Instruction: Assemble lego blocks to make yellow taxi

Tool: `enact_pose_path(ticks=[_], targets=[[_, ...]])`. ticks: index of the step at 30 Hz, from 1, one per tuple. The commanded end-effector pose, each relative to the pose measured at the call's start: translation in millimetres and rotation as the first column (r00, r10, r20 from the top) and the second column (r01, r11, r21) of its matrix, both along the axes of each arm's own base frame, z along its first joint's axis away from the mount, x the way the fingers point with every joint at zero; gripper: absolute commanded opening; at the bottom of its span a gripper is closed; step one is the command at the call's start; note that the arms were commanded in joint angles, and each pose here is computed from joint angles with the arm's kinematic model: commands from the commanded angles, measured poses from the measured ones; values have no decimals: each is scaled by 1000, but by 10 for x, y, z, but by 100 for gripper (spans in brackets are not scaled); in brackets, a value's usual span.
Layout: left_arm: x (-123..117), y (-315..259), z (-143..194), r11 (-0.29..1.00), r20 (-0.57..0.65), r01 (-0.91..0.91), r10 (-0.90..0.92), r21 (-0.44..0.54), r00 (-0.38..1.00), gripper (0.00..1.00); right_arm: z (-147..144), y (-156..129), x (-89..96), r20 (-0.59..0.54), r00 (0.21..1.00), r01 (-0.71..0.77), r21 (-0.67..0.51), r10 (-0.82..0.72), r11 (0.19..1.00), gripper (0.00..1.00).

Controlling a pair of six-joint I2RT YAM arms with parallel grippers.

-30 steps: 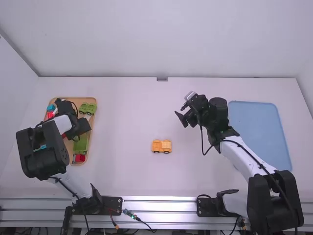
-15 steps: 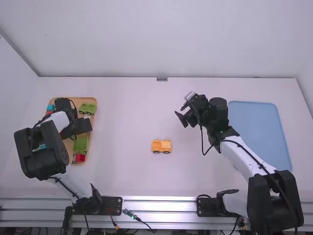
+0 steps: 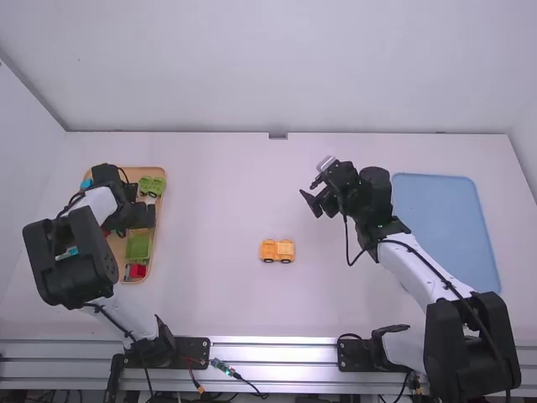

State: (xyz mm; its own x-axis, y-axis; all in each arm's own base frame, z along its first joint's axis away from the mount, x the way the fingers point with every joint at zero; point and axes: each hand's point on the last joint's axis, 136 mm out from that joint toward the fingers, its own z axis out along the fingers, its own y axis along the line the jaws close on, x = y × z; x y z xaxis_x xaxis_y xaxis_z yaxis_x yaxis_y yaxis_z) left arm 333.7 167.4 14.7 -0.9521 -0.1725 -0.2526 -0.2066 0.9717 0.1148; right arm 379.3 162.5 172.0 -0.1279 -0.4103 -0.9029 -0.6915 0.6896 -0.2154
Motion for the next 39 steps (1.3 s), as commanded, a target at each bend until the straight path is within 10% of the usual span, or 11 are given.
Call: enact_pose_path(ticks=[1,11,18,39], targets=[[153,45,180,998,44,52,-54,31,998,99,104,7,14,22,1000,-1,11,1,1000,99],[225,-29,279,930,-3,361,-362,74,932,99,171,5,1,39,999,-2,15,1,1000,99],[162,-414,244,603,7,797,-798,26,603,92,263,0,-23,61,998,-2,20,1,1000,99],[101,-109,229,521,-131,848,-838,96,529,87,282,3,-24,67,998,-3,22,2,1000,99]])
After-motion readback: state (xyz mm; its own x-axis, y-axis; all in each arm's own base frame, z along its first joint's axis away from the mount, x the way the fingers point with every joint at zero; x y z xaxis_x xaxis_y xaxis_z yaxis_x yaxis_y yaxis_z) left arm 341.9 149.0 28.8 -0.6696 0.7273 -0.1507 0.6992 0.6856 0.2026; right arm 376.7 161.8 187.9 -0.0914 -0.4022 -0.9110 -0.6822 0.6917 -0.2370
